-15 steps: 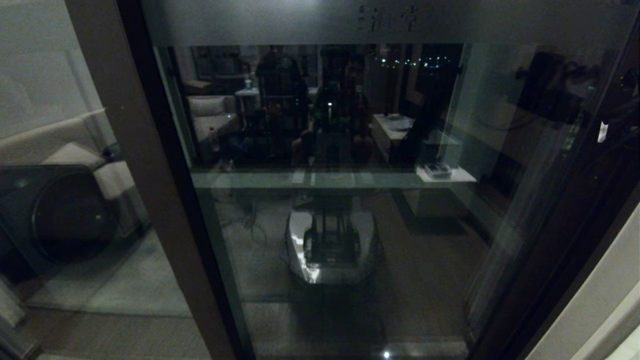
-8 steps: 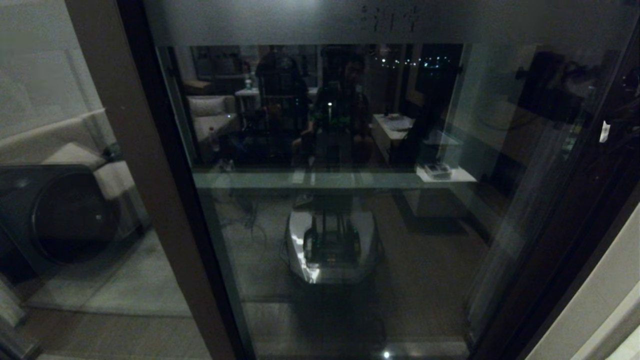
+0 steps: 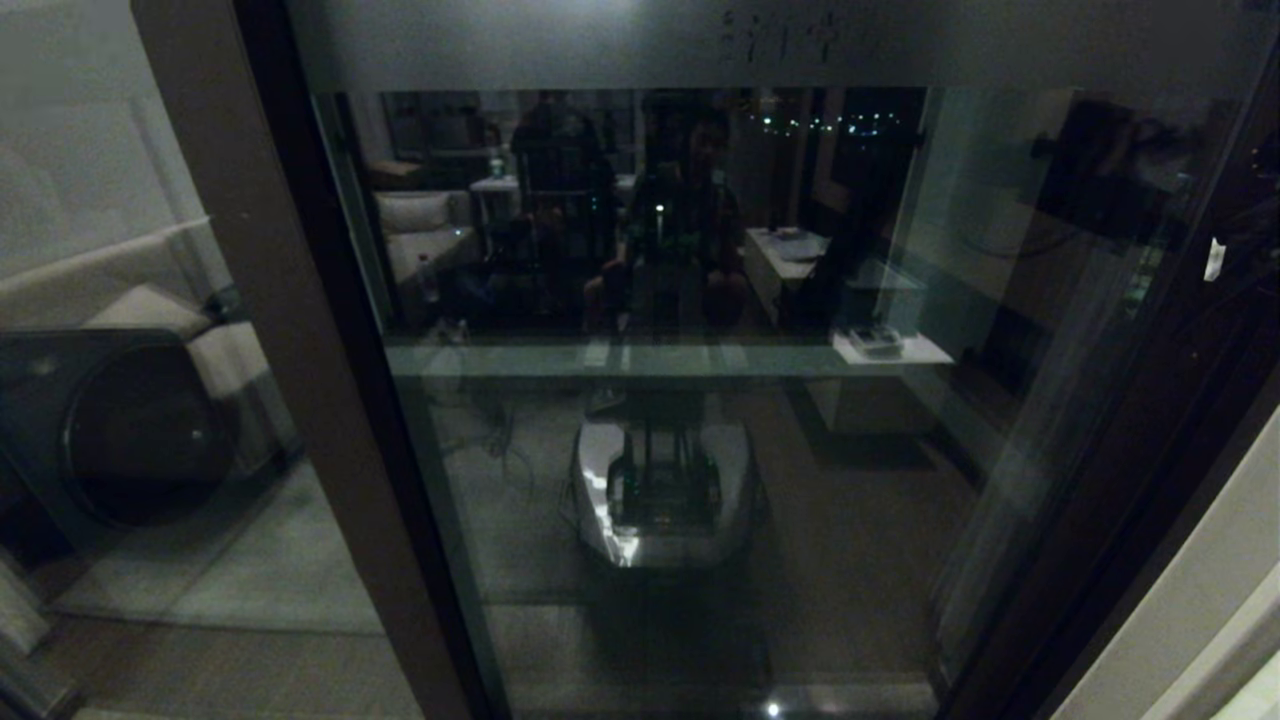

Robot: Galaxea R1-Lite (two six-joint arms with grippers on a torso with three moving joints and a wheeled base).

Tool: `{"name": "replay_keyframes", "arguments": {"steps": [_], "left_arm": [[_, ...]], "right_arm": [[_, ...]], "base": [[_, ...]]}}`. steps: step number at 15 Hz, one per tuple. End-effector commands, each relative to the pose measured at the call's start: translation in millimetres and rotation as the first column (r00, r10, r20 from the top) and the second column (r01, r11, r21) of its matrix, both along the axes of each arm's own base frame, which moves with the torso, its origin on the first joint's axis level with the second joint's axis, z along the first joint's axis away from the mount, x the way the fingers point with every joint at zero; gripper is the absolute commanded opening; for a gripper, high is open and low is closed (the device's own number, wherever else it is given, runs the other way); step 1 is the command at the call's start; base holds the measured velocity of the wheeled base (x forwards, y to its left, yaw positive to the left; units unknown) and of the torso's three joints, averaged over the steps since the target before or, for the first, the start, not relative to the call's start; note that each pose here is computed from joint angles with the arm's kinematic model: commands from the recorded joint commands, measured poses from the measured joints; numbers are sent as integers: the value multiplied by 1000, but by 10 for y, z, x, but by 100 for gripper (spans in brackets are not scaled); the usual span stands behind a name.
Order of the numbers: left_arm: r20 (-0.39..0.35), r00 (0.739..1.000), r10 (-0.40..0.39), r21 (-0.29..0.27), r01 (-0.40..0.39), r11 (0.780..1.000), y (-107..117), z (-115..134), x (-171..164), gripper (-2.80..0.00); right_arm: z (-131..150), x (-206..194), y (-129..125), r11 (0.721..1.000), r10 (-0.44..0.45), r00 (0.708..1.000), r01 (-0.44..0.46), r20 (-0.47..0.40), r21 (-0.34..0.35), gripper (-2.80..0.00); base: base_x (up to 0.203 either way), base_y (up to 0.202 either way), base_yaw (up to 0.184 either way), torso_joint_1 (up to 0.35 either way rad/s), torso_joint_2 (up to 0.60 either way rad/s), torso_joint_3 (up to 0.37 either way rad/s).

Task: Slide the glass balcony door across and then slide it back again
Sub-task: Close the slid door

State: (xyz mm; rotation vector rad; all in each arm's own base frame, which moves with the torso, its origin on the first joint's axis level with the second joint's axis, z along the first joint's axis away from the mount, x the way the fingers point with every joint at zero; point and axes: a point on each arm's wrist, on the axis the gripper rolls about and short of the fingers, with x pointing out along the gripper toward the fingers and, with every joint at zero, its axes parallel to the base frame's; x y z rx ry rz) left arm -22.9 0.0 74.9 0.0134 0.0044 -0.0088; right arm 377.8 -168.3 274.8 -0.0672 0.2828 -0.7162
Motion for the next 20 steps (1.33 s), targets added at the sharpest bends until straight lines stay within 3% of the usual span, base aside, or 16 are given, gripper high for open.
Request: {"name": "replay_keyframes", "arguments": {"steps": [1,14,20], "left_arm": [[0,1000,0,0,0,1000,0,0,0,-280],[0,1000,0,0,0,1000,0,0,0,-280],[0,1000,0,0,0,1000,0,0,0,-280]], "right_arm": [[-15,27,-50,1000,-10,1000,10,1,-3,-280],[3,13,-126,1000,-25,1000,25,10,-6,-280],[300,-347,-34,998,56,996,-55,66,-6,-280]], "base": [[0,0,0,0,0,0],[0,0,0,0,0,0],[0,0,0,0,0,0]]}}
